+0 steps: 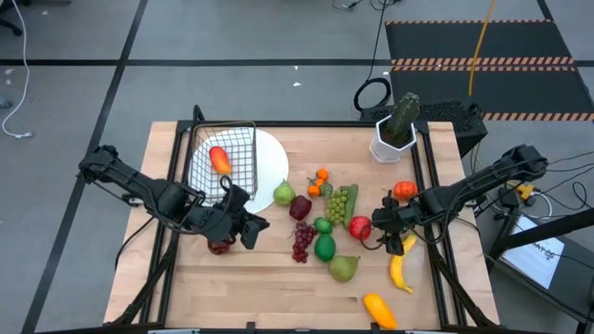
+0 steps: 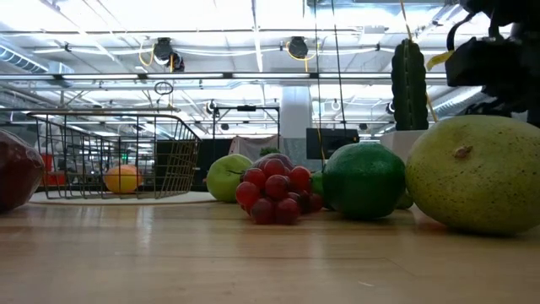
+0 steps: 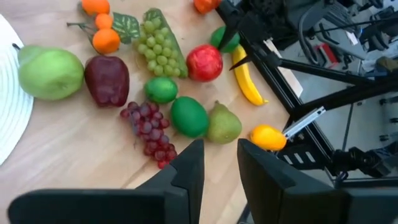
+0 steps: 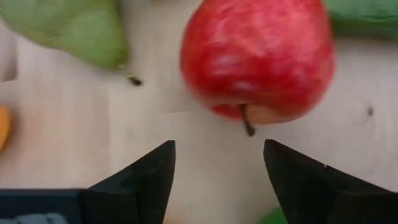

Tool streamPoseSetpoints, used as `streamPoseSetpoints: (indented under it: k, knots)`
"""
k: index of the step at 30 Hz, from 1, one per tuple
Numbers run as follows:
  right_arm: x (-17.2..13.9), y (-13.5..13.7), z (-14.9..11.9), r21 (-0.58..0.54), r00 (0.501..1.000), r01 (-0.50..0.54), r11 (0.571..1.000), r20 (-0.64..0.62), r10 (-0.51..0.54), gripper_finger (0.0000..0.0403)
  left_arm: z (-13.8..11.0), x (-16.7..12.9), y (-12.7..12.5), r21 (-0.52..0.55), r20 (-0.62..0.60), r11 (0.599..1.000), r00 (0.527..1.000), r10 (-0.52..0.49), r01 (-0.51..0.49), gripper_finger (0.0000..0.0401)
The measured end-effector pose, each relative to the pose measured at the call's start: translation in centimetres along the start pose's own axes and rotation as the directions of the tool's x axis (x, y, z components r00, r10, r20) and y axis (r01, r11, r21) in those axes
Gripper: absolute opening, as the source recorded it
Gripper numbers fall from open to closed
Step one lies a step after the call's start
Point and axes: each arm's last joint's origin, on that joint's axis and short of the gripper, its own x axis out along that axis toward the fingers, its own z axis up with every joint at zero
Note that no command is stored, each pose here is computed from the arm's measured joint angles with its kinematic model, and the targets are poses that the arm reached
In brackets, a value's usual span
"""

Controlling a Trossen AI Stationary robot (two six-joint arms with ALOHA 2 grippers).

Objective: Build produce basket
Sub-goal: Put the red apple into the wire basket

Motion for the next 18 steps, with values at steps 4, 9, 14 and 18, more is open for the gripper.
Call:
streamPoseSetpoints:
  k: [4,9,14,18]
  knots:
    - [0.1,-0.2,0.1,-0.023,0.998,0.05,0.999,0.031,-0.049,0.0211,0.6,0.3,0.2,0.017,0.018,1.0,1.0,0.013,-0.013,0.0097]
    - [0.1,0.0,0.4,-0.058,0.997,0.042,0.997,0.066,-0.038,0.0186,1.2,0.5,0.5,0.029,0.033,0.999,0.999,0.024,-0.025,0.0097]
    - [0.1,-0.1,0.4,-0.048,0.995,0.061,0.997,0.08,-0.057,0.016,1.5,0.7,0.6,0.041,0.013,0.999,1.0,0.017,-0.018,0.0097]
    - [0.1,-0.1,0.4,-0.053,0.995,0.061,0.997,0.079,-0.057,0.0144,1.4,0.7,0.5,0.048,-0.006,0.999,1.0,0.008,-0.008,0.0097]
